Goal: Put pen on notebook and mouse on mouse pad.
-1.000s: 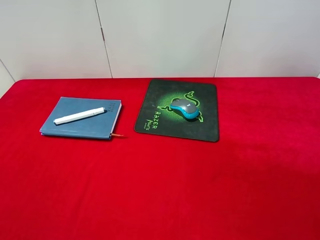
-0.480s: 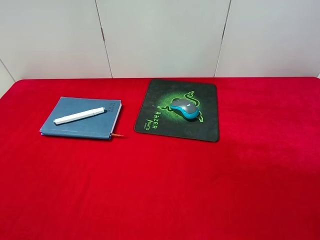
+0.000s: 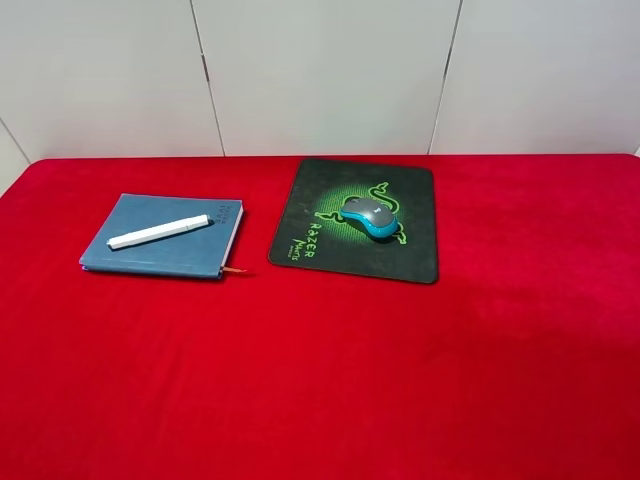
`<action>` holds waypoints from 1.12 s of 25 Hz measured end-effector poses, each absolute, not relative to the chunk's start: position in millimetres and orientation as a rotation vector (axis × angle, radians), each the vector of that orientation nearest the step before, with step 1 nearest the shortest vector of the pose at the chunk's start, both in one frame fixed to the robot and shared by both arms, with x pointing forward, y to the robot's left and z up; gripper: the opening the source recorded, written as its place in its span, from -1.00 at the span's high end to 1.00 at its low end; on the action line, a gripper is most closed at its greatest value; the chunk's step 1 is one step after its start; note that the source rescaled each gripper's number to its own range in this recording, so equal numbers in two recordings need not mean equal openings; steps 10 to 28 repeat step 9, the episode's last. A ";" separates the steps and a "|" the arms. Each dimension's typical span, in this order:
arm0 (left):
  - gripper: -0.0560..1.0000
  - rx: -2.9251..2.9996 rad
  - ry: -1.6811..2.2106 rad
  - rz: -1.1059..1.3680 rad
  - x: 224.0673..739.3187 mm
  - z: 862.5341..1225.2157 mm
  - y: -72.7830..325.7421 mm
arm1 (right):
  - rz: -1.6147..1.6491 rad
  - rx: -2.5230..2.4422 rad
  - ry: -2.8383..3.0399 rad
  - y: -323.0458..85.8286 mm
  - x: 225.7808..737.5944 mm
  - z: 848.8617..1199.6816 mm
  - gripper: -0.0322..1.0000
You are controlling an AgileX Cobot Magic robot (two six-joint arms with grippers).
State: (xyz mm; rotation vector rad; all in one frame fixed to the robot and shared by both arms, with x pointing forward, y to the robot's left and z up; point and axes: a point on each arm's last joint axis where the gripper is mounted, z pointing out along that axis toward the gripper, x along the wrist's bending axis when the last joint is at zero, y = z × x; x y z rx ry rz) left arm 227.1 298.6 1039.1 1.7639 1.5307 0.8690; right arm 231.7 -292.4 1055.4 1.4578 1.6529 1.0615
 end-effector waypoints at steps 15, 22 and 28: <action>-1.00 1.764 1.531 0.869 227.1 1039.1 298.6 | 1.062 1.458 1.653 -292.4 231.7 1055.4 -1.00; -1.00 1.764 1.531 0.869 227.1 1039.1 298.6 | 1.062 1.458 1.653 -292.4 231.7 1055.4 -1.00; -1.00 1.764 1.531 0.869 227.1 1039.1 298.6 | 1.062 1.458 1.653 -292.4 231.7 1055.4 -1.00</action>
